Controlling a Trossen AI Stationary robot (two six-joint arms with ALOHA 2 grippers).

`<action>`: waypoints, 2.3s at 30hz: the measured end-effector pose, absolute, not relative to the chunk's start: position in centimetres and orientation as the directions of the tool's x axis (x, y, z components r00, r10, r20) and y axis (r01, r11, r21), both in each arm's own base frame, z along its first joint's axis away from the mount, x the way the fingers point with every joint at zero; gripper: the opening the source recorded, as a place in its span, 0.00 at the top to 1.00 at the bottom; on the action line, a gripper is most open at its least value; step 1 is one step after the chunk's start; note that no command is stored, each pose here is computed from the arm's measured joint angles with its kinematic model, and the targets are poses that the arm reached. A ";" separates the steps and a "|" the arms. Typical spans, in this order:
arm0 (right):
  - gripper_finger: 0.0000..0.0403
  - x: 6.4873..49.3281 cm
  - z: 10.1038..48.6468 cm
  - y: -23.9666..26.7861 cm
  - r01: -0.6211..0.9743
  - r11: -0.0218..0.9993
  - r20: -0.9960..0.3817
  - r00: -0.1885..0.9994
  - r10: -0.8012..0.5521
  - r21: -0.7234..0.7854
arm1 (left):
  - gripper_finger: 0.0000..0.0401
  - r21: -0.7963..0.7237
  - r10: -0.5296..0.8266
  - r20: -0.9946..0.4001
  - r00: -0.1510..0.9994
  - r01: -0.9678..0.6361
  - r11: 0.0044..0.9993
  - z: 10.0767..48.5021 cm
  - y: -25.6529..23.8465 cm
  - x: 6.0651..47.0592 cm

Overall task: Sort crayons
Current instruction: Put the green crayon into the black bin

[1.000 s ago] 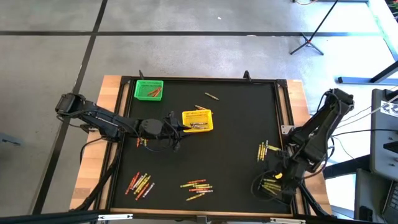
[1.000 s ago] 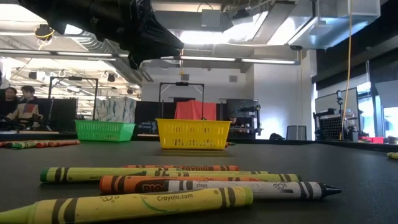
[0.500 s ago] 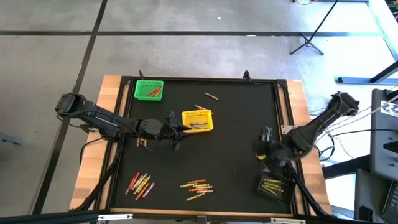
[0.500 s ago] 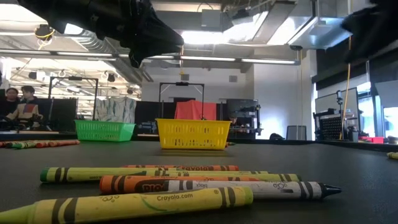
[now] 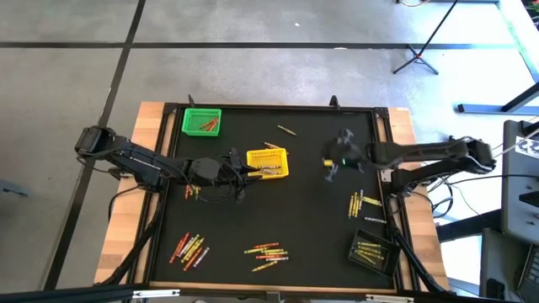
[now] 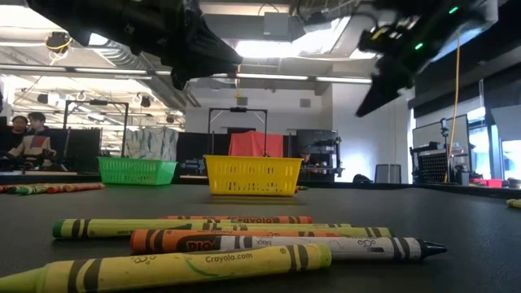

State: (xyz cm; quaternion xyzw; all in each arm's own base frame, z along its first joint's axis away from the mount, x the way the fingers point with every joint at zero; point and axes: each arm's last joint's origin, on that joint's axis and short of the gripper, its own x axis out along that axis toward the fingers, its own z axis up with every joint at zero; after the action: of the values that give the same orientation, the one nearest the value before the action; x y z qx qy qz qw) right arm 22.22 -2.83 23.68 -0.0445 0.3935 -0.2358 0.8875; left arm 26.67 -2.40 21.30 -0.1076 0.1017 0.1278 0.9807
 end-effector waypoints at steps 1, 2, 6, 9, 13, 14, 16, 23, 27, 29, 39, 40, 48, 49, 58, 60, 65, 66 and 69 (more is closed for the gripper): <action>0.55 22.5 23.5 -3.8 0.375 0.891 -0.667 0.599 -0.444 -0.256 | 0.73 -0.185 0.234 -0.227 0.945 -0.278 0.942 21.3 -2.3 26.7; 0.55 22.7 23.5 -4.8 0.376 0.893 -0.651 0.619 -0.440 -0.246 | 0.73 -0.186 0.239 -0.226 0.944 -0.283 0.941 21.3 -2.1 26.7; 0.55 23.9 22.9 -8.5 0.390 0.911 -0.609 0.693 -0.385 -0.133 | 0.73 -0.184 0.252 -0.229 0.940 -0.296 0.937 21.3 -1.7 26.7; 0.55 24.9 21.6 -10.8 0.372 0.926 -0.592 0.734 -0.333 -0.060 | 0.73 -0.184 0.262 -0.229 0.938 -0.306 0.934 21.3 -1.5 26.7; 0.55 25.9 19.3 -13.8 0.382 0.923 -0.637 0.700 -0.323 -0.048 | 0.73 -0.182 0.263 -0.227 0.938 -0.306 0.934 21.3 -1.4 26.7; 0.55 26.1 18.7 -14.6 0.389 0.920 -0.654 0.684 -0.324 -0.049 | 0.73 -0.176 0.265 -0.227 0.937 -0.307 0.935 21.3 -1.4 26.7; 0.55 26.8 17.7 -16.0 0.398 0.916 -0.681 0.657 -0.323 -0.050 | 0.73 -0.157 0.269 -0.227 0.936 -0.308 0.938 21.3 -1.2 26.7; 0.55 29.6 14.7 -19.6 0.375 0.926 -0.742 0.611 -0.277 -0.037 | 0.73 -0.114 0.270 -0.225 0.936 -0.301 0.947 21.3 -1.2 26.8; 0.55 31.5 14.4 -21.0 0.358 0.933 -0.760 0.597 -0.258 -0.035 | 0.73 -0.092 0.270 -0.225 0.936 -0.296 0.951 21.3 -1.2 26.8; 0.55 32.1 14.2 -21.5 0.346 0.938 -0.784 0.573 -0.240 -0.035 | 0.73 -0.085 0.270 -0.225 0.936 -0.295 0.952 21.3 -1.2 26.7; 0.61 33.6 12.8 -22.4 0.323 0.946 -0.892 0.429 -0.145 0.002 | 0.73 -0.084 0.273 -0.222 0.936 -0.298 0.951 21.3 -1.1 26.8; 0.64 33.6 12.8 -22.4 0.322 0.947 -0.892 0.428 -0.146 0.000 | 0.73 -0.085 0.273 -0.222 0.936 -0.298 0.951 21.4 -1.1 26.8; 0.95 33.5 12.7 -22.4 0.280 0.960 -0.894 0.425 -0.143 -0.020 | 0.73 -0.085 0.273 -0.223 0.936 -0.297 0.951 21.3 -1.2 26.8; 0.97 33.5 12.7 -22.4 0.277 0.961 -0.894 0.424 -0.142 -0.021 | 0.73 -0.084 0.273 -0.223 0.936 -0.297 0.951 21.3 -1.2 26.8; 0.94 33.2 13.7 -22.1 0.280 0.959 -0.894 0.419 -0.159 -0.039 | 0.73 -0.082 0.270 -0.232 0.935 -0.296 0.952 21.2 -1.2 26.7; 0.97 32.7 14.6 -21.8 0.283 0.958 -0.903 0.400 -0.155 -0.039 | 0.73 -0.082 0.263 -0.232 0.936 -0.288 0.954 21.2 -1.4 26.7; 0.98 32.0 17.6 -20.7 0.277 0.960 -0.899 0.409 -0.156 -0.041 | 0.73 -0.084 0.235 -0.232 0.944 -0.260 0.962 21.3 -2.2 26.7; 0.97 32.0 18.0 -20.1 0.273 0.961 -0.903 0.401 -0.154 -0.042 | 0.73 -0.084 0.229 -0.232 0.945 -0.254 0.964 21.2 -2.4 26.6; 0.97 31.7 19.8 -18.3 0.251 0.967 -0.912 0.387 -0.138 -0.040 | 0.73 -0.086 0.207 -0.232 0.950 -0.232 0.969 21.2 -3.0 26.6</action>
State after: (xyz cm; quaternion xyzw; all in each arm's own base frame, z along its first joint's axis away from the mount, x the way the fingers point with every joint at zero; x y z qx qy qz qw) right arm 31.70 -18.32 19.80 0.0521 0.5411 -0.1168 0.8311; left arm 26.59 -3.01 21.25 -0.0561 0.1112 0.1115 0.9859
